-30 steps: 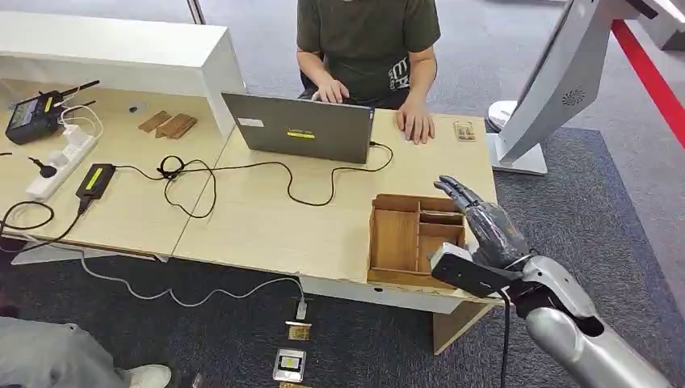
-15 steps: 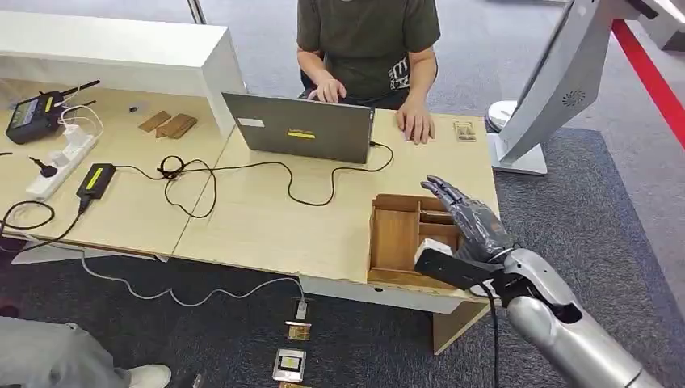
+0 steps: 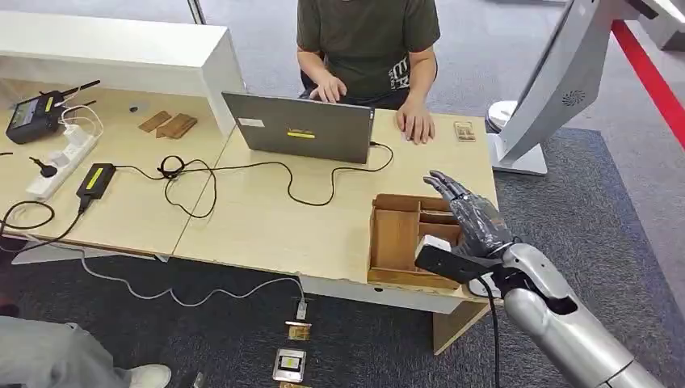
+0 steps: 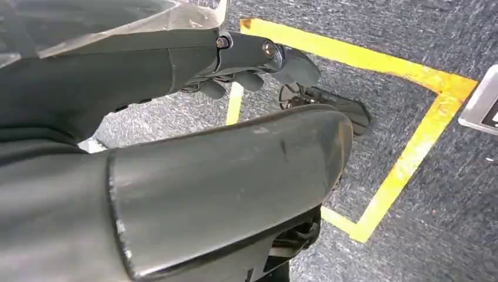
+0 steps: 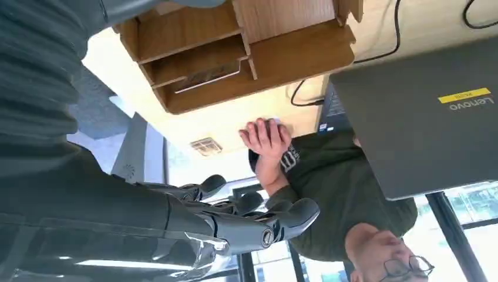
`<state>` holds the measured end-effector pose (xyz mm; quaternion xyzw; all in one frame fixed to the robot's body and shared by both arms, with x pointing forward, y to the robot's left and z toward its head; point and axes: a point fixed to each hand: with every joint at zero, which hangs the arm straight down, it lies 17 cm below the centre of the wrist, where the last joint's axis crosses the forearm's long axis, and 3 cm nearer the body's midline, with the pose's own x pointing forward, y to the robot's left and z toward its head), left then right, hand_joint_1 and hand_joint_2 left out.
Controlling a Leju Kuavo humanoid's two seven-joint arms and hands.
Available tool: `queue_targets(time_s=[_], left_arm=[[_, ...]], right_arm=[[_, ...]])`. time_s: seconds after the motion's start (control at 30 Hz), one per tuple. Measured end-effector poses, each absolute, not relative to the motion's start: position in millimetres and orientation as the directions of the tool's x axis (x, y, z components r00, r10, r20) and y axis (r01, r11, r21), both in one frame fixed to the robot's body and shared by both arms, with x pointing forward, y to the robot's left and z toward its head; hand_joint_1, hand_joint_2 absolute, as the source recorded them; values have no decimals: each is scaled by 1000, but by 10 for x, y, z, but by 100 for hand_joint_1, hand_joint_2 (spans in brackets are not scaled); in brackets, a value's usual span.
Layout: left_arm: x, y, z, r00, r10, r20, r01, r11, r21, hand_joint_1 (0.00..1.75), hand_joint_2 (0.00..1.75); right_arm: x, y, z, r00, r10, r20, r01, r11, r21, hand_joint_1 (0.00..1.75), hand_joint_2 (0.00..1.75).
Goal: Pass the card to the sensor for recognition and then transmit it.
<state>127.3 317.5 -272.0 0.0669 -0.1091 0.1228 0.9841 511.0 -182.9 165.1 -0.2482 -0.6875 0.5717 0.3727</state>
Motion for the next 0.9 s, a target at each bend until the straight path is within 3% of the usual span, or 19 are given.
queue_targets(time_s=[0.9], left_arm=[[1294,3210,-2713,943,229,242,-258,961,97,0,0]], right_arm=[[5441,-1875,1421,-546,811,210,-108,181,-978,0,175]])
